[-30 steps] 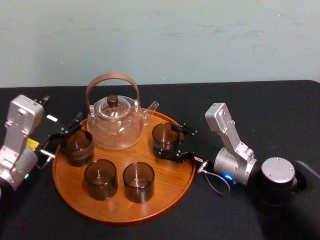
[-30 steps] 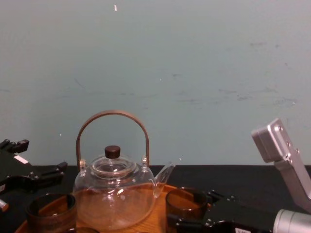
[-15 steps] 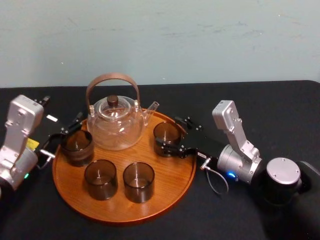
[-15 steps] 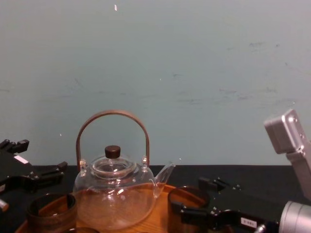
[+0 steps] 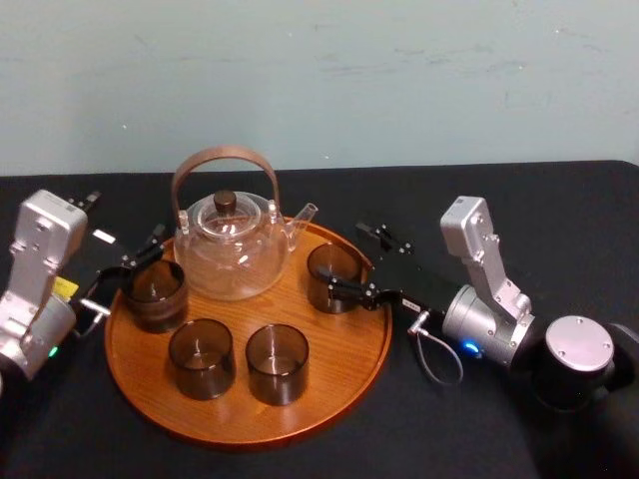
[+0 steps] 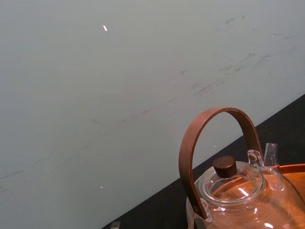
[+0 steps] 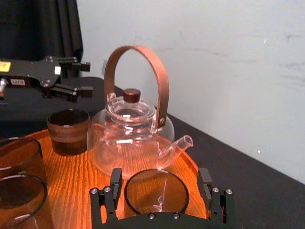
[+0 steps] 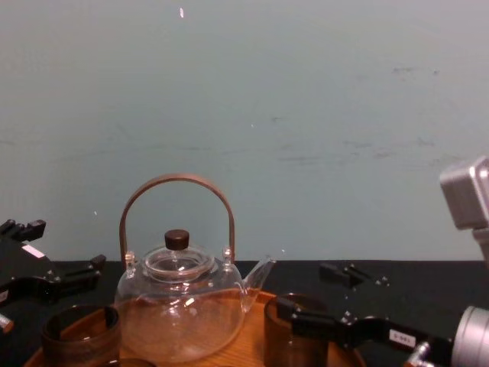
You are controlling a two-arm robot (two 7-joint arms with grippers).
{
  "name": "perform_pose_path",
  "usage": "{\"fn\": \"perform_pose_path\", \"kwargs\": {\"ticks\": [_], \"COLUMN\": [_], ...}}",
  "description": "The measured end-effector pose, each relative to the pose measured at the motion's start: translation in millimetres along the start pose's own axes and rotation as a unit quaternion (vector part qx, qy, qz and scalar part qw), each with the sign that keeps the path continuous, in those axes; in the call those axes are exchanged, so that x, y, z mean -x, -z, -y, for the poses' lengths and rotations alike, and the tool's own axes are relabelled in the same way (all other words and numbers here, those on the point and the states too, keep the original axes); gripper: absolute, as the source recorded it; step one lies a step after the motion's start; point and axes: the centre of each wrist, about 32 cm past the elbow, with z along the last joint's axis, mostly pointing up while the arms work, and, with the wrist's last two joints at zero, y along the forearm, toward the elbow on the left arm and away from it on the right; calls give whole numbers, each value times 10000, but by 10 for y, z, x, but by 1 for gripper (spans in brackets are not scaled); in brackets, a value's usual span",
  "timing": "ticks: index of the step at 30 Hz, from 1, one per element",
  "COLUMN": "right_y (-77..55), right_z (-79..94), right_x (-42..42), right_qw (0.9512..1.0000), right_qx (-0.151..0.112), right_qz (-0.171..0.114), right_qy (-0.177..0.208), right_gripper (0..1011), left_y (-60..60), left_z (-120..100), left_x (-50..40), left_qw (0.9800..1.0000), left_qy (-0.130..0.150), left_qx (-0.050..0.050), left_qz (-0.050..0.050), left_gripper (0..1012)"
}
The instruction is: Pick up the glass from the table and place it on the tray.
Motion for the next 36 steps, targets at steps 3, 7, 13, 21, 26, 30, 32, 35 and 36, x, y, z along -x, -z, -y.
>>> {"fn": "perform_pose_path", "kwargs": {"ticks": [3, 7, 13, 21, 26, 30, 32, 35, 36], "right_y": [-34, -81, -177, -291, -310, -303, -288, -263, -253], "right_z": [33, 90, 228, 476, 613, 730, 790, 856, 877], "right_x": [-2, -9, -20, -58, -77, -99, -123, -158, -171], "right_qw": [10000, 9998, 9989, 9968, 9956, 9940, 9931, 9915, 9909], "right_qx": [-91, -218, -462, -762, -825, -792, -737, -676, -655], "right_qz": [14, 10, 28, 40, 46, 78, 109, 130, 131], "right_qy": [8, 15, 52, 243, 451, 746, 909, 1102, 1166], "right_gripper": [1002, 1002, 1002, 1002, 1002, 1002, 1002, 1002, 1003], "left_y": [0, 0, 0, 0, 0, 0, -1, 0, 0], "left_z": [0, 0, 0, 0, 0, 0, 0, 0, 0], "left_x": [0, 0, 0, 0, 0, 0, 0, 0, 0], "left_qw": [10000, 10000, 10000, 10000, 10000, 10000, 10000, 10000, 10000], "left_qy": [0, 0, 0, 0, 0, 0, 0, 0, 0], "left_qx": [0, 0, 1, 1, 0, 1, 1, 1, 1], "left_qz": [0, 0, 0, 0, 0, 0, 0, 0, 0], "left_gripper": [1002, 1001, 1001, 1001, 1001, 1001, 1001, 1001, 1001]}}
